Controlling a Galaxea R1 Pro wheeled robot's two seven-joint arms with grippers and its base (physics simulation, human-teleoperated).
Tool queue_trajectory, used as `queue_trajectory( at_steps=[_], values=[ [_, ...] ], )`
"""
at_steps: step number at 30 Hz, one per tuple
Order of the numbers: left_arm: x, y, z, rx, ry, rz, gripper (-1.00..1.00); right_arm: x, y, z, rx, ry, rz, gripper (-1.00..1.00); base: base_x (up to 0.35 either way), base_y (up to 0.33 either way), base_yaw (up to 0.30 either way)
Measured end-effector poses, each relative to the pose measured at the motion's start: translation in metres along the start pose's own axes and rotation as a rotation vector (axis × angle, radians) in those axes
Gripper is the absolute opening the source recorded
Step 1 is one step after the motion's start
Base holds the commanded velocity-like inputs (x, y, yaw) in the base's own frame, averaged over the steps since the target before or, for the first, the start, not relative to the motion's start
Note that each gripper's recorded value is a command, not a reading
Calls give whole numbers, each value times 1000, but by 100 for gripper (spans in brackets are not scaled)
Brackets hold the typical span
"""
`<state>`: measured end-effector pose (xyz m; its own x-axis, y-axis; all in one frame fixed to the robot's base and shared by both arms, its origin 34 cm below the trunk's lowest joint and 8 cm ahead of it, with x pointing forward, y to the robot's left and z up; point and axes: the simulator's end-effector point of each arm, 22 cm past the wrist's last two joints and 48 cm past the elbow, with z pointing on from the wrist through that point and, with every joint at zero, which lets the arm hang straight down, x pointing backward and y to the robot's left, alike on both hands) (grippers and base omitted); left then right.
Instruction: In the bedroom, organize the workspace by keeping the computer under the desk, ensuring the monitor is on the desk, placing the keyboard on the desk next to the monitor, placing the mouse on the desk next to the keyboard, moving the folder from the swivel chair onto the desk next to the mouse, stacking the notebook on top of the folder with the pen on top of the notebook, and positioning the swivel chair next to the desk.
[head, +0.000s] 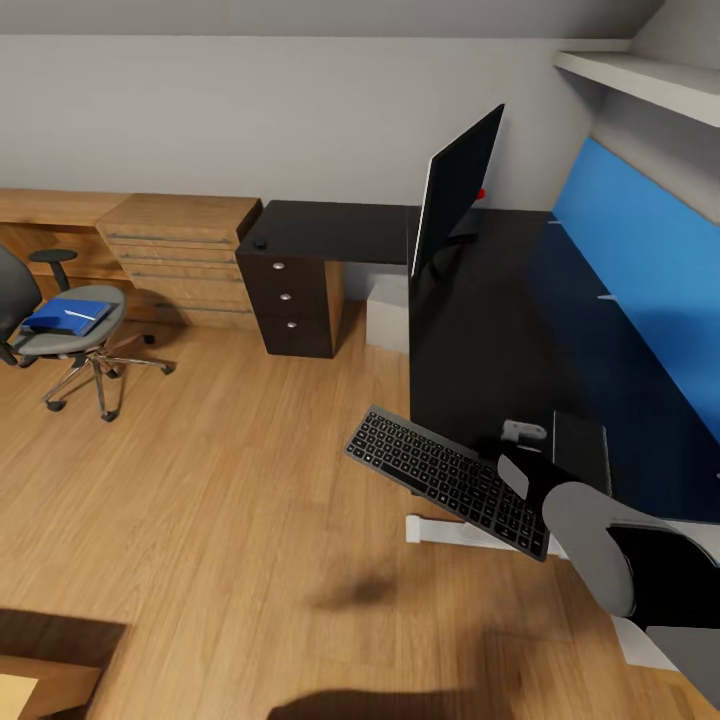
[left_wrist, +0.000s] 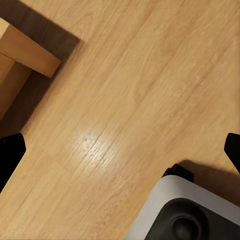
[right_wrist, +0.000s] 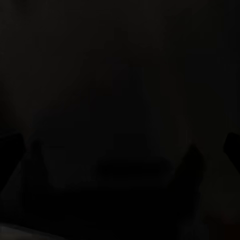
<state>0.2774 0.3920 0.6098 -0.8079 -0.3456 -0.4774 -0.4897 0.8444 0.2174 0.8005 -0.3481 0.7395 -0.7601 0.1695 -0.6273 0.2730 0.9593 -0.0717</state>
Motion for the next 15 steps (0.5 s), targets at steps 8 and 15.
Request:
queue_trajectory(
  at_steps=[8,15],
  values=[
    [1,0,0,-1,3,-1,100,-20,-1,-1,2,-87,12,100,0,0,0],
    [2,1,-1,-2,6,-1,100,-40,0,-3,0,-145,24,100,0,0,0]
  ],
)
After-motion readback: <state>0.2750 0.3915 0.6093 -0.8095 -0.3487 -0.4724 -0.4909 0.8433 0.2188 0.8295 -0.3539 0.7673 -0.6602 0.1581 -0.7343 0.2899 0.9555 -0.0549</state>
